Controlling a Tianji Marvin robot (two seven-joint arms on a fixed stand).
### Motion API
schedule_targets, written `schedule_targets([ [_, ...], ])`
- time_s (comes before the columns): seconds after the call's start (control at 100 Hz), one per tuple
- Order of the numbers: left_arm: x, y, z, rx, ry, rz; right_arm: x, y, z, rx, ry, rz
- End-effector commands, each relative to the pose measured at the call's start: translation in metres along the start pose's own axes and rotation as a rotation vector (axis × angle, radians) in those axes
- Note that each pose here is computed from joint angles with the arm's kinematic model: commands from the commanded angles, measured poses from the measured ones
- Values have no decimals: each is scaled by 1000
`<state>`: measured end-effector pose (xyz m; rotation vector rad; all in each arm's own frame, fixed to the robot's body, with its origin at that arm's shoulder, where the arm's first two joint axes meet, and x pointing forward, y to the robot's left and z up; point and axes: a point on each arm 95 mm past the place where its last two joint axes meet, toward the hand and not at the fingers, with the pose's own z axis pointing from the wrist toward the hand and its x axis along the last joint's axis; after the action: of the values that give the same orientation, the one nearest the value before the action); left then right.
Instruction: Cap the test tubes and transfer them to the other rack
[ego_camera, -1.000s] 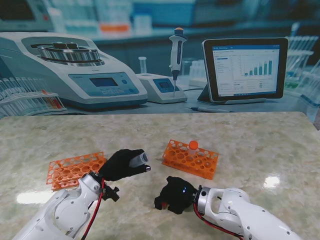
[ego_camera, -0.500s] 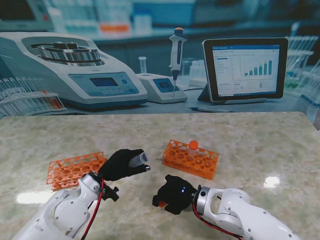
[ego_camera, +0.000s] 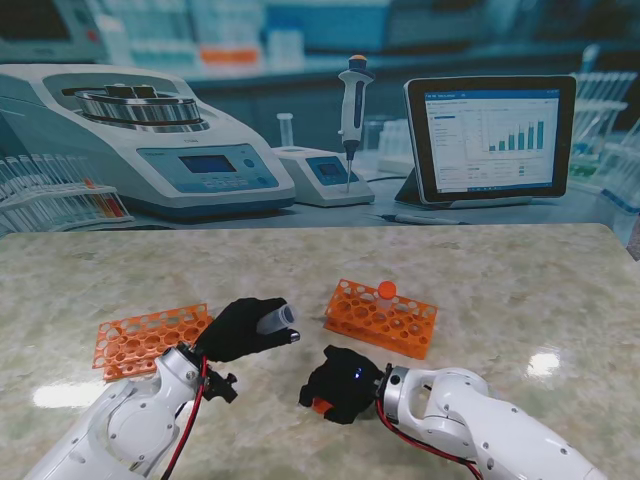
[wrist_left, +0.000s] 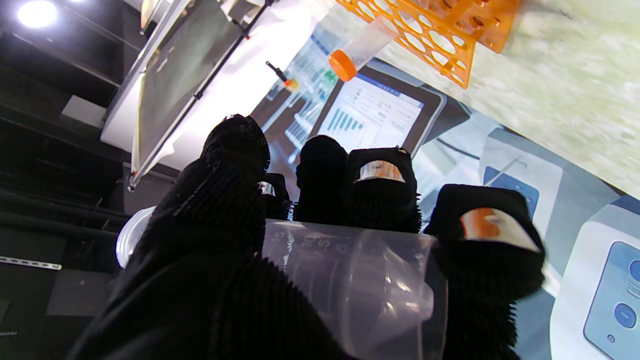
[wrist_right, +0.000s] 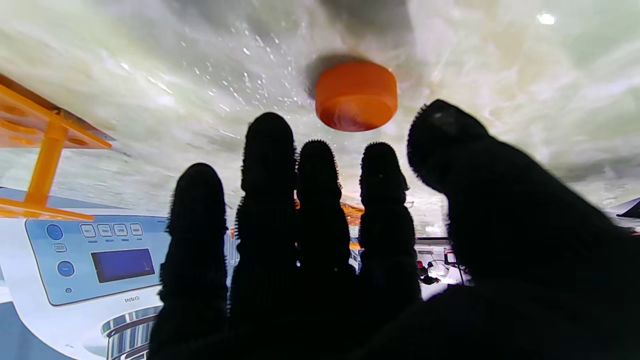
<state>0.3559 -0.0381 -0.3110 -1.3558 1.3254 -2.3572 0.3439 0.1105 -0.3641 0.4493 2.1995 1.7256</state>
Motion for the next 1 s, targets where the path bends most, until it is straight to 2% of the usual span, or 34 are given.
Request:
schedule_targets([
  [0.0, 2, 0, 0, -1, 2, 0, 1, -3, 2, 10, -3, 5],
  [0.33, 1, 1, 0, -1, 1, 0, -3, -12, 3, 35, -7, 6],
  [0.99, 1, 1, 1, -3, 1, 0, -8, -22, 3, 25, -20, 9],
])
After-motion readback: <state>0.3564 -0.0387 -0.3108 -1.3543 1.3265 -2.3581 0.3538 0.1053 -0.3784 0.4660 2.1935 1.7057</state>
